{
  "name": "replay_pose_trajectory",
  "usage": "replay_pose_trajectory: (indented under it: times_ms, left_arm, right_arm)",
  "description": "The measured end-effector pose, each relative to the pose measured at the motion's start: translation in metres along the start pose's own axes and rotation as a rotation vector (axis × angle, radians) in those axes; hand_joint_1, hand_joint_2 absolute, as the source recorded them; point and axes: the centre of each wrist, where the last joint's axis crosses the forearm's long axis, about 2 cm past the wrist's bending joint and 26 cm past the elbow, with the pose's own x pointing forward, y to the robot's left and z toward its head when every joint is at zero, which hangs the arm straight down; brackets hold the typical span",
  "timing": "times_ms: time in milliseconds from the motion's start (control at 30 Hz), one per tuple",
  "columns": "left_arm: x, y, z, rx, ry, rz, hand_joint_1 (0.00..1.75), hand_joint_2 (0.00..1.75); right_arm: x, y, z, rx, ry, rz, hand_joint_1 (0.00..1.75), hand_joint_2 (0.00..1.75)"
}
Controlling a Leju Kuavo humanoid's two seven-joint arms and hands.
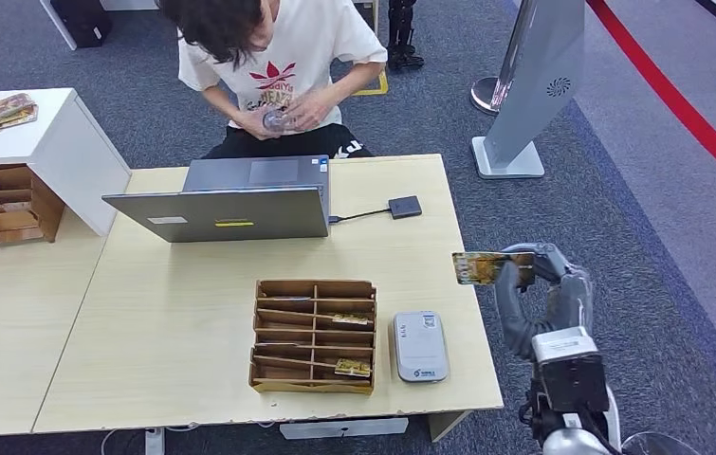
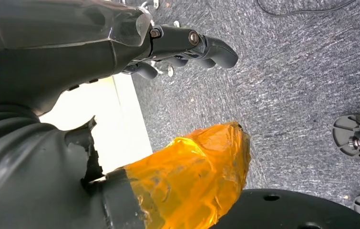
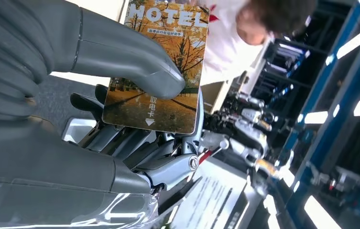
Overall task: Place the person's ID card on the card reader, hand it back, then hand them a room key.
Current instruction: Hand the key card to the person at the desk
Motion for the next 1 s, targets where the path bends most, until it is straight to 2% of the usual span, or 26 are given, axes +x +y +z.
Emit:
replay_pose_trajectory:
  times_ms: [133,267,533,733,1000]
  left_arm:
    - [0.004,0.0,0.0,-0.007,-0.028,-0.043,0.0,0.0]
    - [0.012,0.001,0.001,-0.01,-0.06,-0.105,0.0,0.0]
    - [0.031,0.008,0.002,-0.003,-0.091,-0.176,0.0,0.0]
    - [0.033,0.01,0.002,0.001,-0.094,-0.219,0.0,0.0]
    - [0.042,0.012,0.003,0.008,-0.113,-0.272,0.0,0.0]
  right_arm:
    - [-0.001,0.022,-0.019,0.118,-0.036,0.073,1.75,1.75]
    - [-0.001,0.045,-0.051,0.191,-0.093,0.184,1.75,1.75]
    - [0.01,0.072,-0.112,0.181,-0.225,0.384,1.75,1.75]
    - [0.016,0.084,-0.132,0.145,-0.299,0.505,1.75,1.75]
    - [0.017,0.102,-0.146,0.139,-0.411,0.707,1.75,1.75]
